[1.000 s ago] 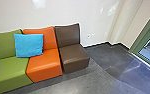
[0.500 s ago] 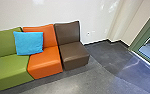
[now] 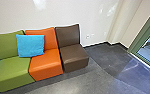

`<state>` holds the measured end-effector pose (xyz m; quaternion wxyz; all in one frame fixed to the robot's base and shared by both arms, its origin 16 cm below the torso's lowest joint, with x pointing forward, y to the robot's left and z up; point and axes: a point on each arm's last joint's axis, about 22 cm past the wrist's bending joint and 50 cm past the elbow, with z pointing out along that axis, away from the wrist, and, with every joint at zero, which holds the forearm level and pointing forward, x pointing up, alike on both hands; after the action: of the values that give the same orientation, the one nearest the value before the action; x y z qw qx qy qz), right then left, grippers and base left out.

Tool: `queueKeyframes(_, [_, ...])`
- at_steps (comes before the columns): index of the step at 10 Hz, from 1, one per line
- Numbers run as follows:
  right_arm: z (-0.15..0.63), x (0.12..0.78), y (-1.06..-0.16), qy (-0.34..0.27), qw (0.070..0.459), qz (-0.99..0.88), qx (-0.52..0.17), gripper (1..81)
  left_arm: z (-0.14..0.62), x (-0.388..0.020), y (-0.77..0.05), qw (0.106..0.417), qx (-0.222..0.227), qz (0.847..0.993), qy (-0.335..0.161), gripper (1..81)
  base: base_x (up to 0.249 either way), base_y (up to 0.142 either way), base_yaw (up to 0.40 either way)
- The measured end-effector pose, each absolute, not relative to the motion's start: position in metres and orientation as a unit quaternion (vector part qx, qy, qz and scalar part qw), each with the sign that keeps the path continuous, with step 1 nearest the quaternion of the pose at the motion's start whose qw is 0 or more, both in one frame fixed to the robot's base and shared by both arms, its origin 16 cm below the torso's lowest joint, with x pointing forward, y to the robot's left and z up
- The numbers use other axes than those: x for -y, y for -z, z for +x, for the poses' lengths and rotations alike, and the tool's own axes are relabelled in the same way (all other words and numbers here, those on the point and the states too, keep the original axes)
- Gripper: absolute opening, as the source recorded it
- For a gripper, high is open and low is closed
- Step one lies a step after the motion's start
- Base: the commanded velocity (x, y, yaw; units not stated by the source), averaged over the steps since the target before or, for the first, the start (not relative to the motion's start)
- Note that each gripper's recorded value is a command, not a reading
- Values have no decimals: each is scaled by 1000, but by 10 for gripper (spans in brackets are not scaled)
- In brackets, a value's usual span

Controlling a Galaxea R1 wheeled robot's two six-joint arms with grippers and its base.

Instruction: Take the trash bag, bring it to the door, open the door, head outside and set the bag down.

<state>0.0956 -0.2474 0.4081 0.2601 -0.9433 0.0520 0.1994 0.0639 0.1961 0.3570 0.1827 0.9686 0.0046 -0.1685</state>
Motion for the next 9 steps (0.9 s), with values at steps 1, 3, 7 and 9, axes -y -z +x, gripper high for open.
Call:
queueKeyframes(1, [87, 245, -411, -194, 256, -946, -48, 811, 56, -190, -365, 186, -1, 969, 165, 10, 0, 0, 0])
queueKeyframes(3, [74, 242, -413, -179, 244, -952, -41, 811, 51, -193, -377, 184, 4, 971, 153, 10, 0, 0, 0])
queueKeyframes(7, [45, 225, -419, -157, 234, -959, -32, 811, 36, -187, -395, 187, 8, 974, 131, 10, 0, 0, 0])
queueKeyframes(9, [28, 222, -419, -153, 221, -963, -33, 811, 23, -191, -400, 181, 5, 975, 131, 10, 0, 0, 0])
